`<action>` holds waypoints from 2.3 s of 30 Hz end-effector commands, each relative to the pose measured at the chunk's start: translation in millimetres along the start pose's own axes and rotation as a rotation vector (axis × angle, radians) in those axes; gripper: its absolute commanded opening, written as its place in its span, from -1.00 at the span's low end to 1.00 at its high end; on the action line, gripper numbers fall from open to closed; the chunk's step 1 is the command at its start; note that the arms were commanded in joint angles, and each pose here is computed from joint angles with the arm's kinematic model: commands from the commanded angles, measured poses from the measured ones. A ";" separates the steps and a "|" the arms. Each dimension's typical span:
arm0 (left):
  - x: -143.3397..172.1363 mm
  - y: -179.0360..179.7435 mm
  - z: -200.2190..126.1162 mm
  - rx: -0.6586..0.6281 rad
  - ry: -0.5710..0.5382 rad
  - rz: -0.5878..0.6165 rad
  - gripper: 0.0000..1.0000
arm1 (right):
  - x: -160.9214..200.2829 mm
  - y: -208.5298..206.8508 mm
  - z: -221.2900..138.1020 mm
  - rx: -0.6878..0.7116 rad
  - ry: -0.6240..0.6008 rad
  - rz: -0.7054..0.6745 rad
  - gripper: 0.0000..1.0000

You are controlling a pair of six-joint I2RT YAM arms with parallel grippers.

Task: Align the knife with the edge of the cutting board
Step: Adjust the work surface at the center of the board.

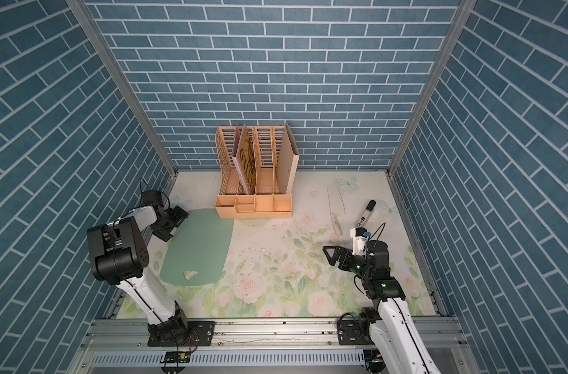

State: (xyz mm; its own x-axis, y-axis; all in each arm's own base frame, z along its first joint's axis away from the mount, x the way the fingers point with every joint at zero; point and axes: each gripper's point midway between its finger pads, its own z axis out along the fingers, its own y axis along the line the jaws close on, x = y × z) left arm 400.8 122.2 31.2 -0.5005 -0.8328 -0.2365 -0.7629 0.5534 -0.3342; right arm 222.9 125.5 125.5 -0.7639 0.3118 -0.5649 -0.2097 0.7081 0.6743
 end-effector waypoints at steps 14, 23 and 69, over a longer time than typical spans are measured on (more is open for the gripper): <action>139.1 14.3 -5.1 0.041 0.274 0.095 0.94 | 23.3 56.0 49.6 -0.076 0.143 -0.053 0.95; 179.4 20.0 -23.6 0.076 0.267 0.162 0.95 | 63.4 90.3 94.2 -0.062 0.268 -0.097 0.93; 218.2 63.1 -32.8 0.064 0.241 0.183 0.95 | 236.1 232.0 186.2 -0.264 0.619 0.137 0.84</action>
State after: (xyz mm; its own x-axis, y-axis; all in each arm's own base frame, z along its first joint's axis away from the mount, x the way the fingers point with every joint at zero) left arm 292.8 15.5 30.7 -0.6086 -0.6917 -0.3887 -0.5698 0.7220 -0.3925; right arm 149.9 461.1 55.6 -0.9767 0.0079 -0.2143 -0.1726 0.5639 0.8076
